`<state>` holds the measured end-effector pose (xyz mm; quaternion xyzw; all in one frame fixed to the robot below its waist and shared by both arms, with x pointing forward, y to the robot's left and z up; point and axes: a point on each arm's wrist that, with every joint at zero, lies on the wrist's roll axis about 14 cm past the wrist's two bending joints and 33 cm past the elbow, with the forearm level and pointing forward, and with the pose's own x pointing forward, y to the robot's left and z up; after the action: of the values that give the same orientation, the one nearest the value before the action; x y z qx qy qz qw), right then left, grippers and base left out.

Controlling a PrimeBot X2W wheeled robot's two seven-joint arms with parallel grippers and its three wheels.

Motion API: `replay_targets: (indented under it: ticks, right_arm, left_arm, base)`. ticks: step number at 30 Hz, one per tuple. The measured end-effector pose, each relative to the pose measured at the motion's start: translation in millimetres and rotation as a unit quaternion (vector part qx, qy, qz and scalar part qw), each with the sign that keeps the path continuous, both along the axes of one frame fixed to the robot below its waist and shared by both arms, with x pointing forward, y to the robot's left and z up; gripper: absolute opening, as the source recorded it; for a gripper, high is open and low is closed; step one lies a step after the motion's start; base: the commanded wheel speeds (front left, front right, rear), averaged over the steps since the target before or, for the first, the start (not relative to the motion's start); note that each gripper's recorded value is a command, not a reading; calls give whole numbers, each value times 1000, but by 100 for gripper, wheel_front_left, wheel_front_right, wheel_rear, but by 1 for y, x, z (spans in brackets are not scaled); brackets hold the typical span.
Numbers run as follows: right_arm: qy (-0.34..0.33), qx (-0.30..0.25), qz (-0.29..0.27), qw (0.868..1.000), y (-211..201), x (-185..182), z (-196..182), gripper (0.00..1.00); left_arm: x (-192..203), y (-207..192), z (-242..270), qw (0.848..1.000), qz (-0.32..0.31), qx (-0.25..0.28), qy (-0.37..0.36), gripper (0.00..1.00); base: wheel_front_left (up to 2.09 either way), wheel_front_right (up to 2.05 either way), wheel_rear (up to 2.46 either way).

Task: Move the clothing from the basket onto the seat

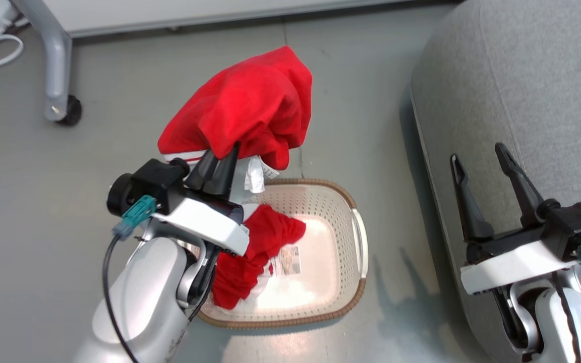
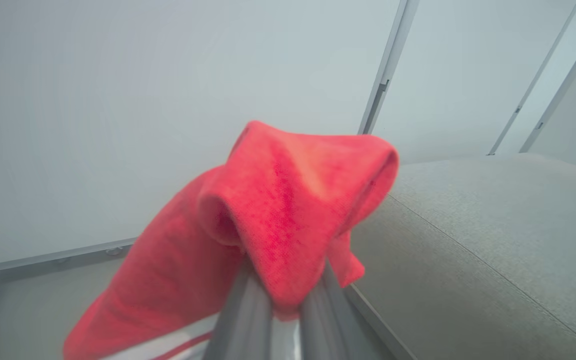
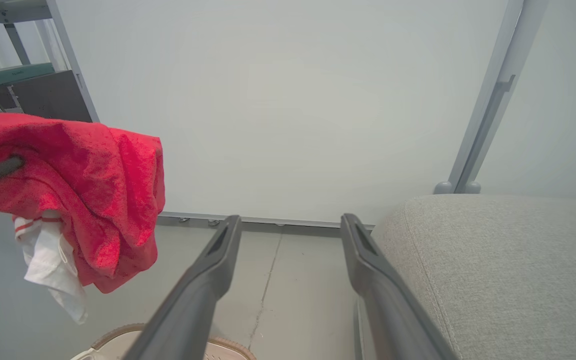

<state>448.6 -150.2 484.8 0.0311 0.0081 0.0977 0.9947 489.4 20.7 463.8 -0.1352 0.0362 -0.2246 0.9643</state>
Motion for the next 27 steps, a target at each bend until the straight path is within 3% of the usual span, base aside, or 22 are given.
replay_targets:
  ticks: [13, 27]
  right_arm:
    - [-21, 9, 6, 1000, 7, -39, 34, 100]
    - [-23, 24, 14, 999, 19, -81, 44, 100]
  left_arm:
    - [-40, 29, 109, 989, 40, -26, -139, 0]
    - [-97, 45, 135, 984, 55, -26, -165, 0]
  base:
    - [0, 0, 0]
    - [0, 0, 0]
